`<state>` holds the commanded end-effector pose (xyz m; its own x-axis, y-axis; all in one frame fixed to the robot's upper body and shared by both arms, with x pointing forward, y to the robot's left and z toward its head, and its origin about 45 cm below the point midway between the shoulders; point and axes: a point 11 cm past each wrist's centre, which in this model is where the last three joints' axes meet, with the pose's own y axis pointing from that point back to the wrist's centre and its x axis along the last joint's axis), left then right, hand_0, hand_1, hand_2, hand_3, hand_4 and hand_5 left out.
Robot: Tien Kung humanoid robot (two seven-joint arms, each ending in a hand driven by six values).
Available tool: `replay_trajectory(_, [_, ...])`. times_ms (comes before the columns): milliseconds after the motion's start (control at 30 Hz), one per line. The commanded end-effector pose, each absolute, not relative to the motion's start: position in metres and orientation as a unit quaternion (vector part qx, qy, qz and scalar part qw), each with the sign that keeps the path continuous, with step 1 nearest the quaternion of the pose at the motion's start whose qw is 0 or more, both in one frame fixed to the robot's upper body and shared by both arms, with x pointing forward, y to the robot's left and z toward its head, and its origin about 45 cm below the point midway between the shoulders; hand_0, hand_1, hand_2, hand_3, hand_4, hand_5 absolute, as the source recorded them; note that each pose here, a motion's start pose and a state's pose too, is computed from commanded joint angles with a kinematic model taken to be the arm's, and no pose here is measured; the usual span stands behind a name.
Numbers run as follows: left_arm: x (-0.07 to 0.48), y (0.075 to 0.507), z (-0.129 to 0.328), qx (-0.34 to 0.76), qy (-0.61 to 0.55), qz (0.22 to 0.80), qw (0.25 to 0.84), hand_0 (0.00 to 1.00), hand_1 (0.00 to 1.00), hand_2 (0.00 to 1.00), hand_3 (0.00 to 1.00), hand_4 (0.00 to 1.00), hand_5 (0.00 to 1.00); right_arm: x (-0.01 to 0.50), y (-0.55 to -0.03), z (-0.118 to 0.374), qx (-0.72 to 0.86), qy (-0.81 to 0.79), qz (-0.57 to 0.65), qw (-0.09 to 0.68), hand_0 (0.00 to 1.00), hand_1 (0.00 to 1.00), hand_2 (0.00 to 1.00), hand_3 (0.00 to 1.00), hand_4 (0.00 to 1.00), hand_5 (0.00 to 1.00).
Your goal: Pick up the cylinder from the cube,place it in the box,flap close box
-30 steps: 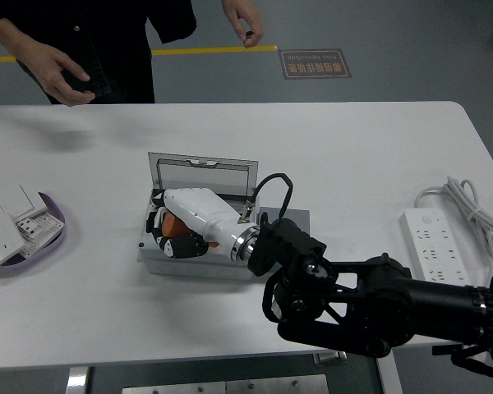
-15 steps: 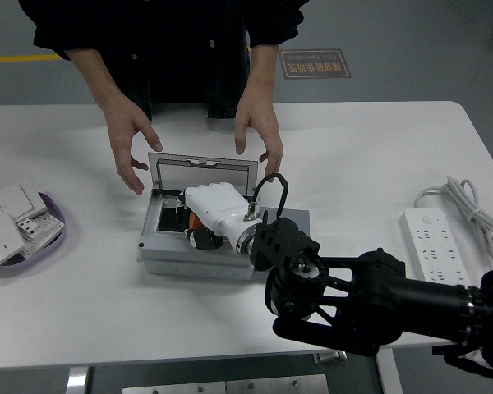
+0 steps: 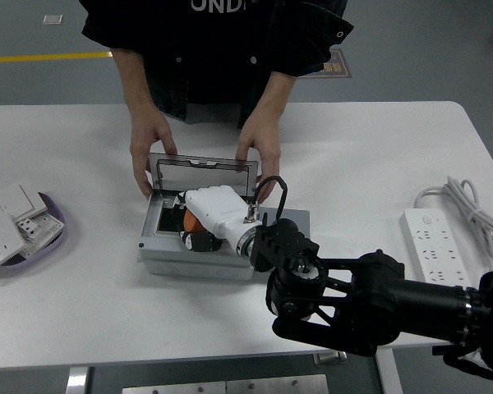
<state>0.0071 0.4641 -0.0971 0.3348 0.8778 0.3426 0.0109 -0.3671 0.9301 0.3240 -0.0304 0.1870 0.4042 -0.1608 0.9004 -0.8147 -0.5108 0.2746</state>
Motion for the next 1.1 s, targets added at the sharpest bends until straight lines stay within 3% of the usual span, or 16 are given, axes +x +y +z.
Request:
replay_trajectory(133, [0.008, 0.464, -0.097, 0.677, 0.327, 0.474, 0.458, 0.599, 0.621, 0.615, 0.635, 0.708, 0.225, 0.323, -0.03, 0.187, 0.755, -0.323, 0.435, 0.369, 0.664, 0.63, 0.677, 0.67, 0.753, 0.434])
replay_trajectory(167, [0.008, 0.464, -0.097, 0.677, 0.327, 0.473, 0.458, 0.599, 0.621, 0.614, 0.633, 0.707, 0.225, 0.323, -0.03, 0.187, 0.757, -0.324, 0.433, 0.366, 0.665, 0.633, 0.675, 0.703, 0.867, 0.457])
replay_trajectory(333, [0.009, 0.462, -0.098, 0.677, 0.326, 0.473, 0.46, 0.599, 0.621, 0.614, 0.633, 0.707, 0.225, 0.322, -0.03, 0.188, 0.772, -0.331, 0.413, 0.352, 0.665, 0.633, 0.675, 0.703, 0.867, 0.457])
replay_trajectory(367, [0.01, 0.462, -0.098, 0.676, 0.326, 0.473, 0.46, 0.597, 0.621, 0.613, 0.633, 0.705, 0.223, 0.322, -0.031, 0.19, 0.777, -0.335, 0.406, 0.346, 0.683, 0.635, 0.672, 0.726, 0.931, 0.484])
replay_trajectory(767, [0.011, 0.459, -0.099, 0.674, 0.328, 0.473, 0.463, 0.597, 0.62, 0.611, 0.631, 0.703, 0.222, 0.319, -0.035, 0.248, 0.826, -0.397, 0.345, 0.203, 0.699, 0.631, 0.672, 0.732, 0.974, 0.507])
replay_trajectory(1100, [0.011, 0.462, -0.098, 0.677, 0.325, 0.473, 0.462, 0.597, 0.62, 0.609, 0.63, 0.697, 0.218, 0.365, -0.064, 0.256, 0.793, -0.449, 0.346, 0.223, 0.7, 0.622, 0.66, 0.722, 0.971, 0.5])
